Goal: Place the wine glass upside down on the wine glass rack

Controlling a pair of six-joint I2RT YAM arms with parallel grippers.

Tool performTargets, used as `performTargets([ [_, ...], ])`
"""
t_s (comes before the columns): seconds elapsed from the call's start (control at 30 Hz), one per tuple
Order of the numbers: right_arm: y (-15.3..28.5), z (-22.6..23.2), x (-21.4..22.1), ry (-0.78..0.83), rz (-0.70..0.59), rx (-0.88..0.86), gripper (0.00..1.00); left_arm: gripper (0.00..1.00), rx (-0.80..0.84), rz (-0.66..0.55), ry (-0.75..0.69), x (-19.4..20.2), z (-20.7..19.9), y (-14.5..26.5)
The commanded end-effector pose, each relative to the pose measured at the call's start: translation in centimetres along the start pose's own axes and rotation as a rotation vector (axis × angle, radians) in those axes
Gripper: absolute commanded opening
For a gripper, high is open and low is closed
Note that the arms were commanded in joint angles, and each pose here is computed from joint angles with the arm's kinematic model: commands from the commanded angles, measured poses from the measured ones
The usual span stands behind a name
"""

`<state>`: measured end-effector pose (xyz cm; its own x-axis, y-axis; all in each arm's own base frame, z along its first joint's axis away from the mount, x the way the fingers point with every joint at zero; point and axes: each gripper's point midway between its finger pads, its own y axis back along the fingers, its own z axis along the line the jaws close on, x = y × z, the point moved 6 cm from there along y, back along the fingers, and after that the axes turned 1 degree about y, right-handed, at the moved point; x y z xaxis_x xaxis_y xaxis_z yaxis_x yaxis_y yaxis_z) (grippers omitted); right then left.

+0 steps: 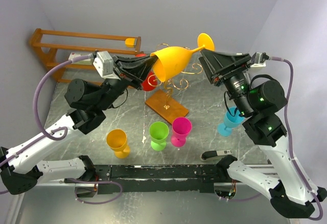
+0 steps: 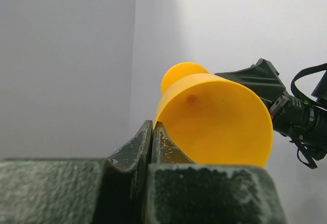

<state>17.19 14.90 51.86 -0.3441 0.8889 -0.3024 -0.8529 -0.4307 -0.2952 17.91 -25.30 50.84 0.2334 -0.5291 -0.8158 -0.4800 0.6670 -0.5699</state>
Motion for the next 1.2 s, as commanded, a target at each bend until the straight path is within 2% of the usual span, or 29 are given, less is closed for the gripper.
performTargets([
  [0.0, -0.9, 0.3, 0.4, -0.159, 0.01, -0.04, 0.5, 0.07, 0.029, -0.062, -0.004, -0.7, -0.2, -0.4],
  [0.1, -1.4, -0.7, 0.4, -0.214, -0.029, -0.021, 0.41, 0.07, 0.032, -0.058, 0.003, -0.2, -0.3, -0.3],
  [0.3, -3.1, -1.5, 0.5, -0.199, -0.059, -0.014, 0.38, 0.07, 0.082, -0.036, 0.014, 1.1, -0.7, -0.1],
  [0.6, -2.4, -2.1, 0.3, -0.151, -0.093, -0.054, 0.01, 0.07, 0.093, -0.009, 0.031, 1.9, -0.8, -0.1],
  [0.87, -1.6, -1.3, -0.6, -0.048, -0.147, -0.103, 0.0, 0.07, 0.133, -0.009, 0.033, 1.9, -1.3, 0.2],
  [0.9, -1.6, -1.2, -0.6, -0.046, -0.146, -0.112, 0.0, 0.1, 0.133, -0.005, 0.037, 1.9, -1.3, 0.2],
  [1.07, -1.9, -0.8, -0.7, 0.01, -0.148, -0.133, 0.0, 0.41, 0.086, 0.01, 0.058, 2.0, -0.9, 0.7],
  [1.17, -1.8, -0.7, -0.8, 0.05, -0.158, -0.138, 0.0, 0.53, 0.065, 0.021, 0.068, 2.0, -0.7, 0.9],
])
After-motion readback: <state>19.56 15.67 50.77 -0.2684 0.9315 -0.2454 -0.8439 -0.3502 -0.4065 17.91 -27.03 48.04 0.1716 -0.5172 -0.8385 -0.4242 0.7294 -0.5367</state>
